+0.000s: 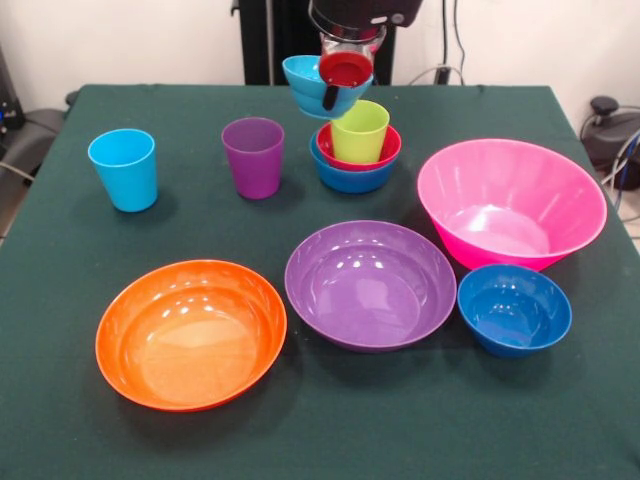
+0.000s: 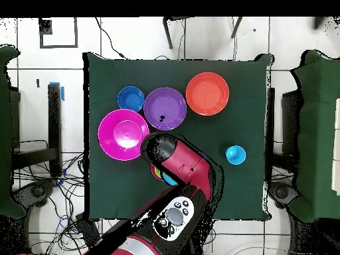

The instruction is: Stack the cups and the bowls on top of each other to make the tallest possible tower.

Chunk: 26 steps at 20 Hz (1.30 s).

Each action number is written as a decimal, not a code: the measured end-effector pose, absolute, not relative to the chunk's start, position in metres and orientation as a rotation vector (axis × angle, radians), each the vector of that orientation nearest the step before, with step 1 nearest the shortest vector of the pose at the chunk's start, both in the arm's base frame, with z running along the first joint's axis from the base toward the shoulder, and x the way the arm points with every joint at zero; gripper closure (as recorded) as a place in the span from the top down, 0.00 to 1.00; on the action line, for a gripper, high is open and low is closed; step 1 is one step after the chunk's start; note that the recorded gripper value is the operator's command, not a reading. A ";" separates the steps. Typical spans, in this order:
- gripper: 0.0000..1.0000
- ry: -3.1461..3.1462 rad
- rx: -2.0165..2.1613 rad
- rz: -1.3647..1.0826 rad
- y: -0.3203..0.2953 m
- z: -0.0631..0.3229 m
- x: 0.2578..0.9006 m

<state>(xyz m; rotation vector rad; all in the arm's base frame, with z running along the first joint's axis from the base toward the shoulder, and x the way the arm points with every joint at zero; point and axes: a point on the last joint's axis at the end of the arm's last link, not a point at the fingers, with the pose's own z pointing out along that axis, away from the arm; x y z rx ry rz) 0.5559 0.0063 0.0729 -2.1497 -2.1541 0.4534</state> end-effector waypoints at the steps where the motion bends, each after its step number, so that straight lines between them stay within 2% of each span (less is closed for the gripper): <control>1: 0.00 -2.157 -2.151 0.453 0.006 0.073 0.556; 26: 0.00 -2.195 -2.168 0.418 0.009 0.075 0.564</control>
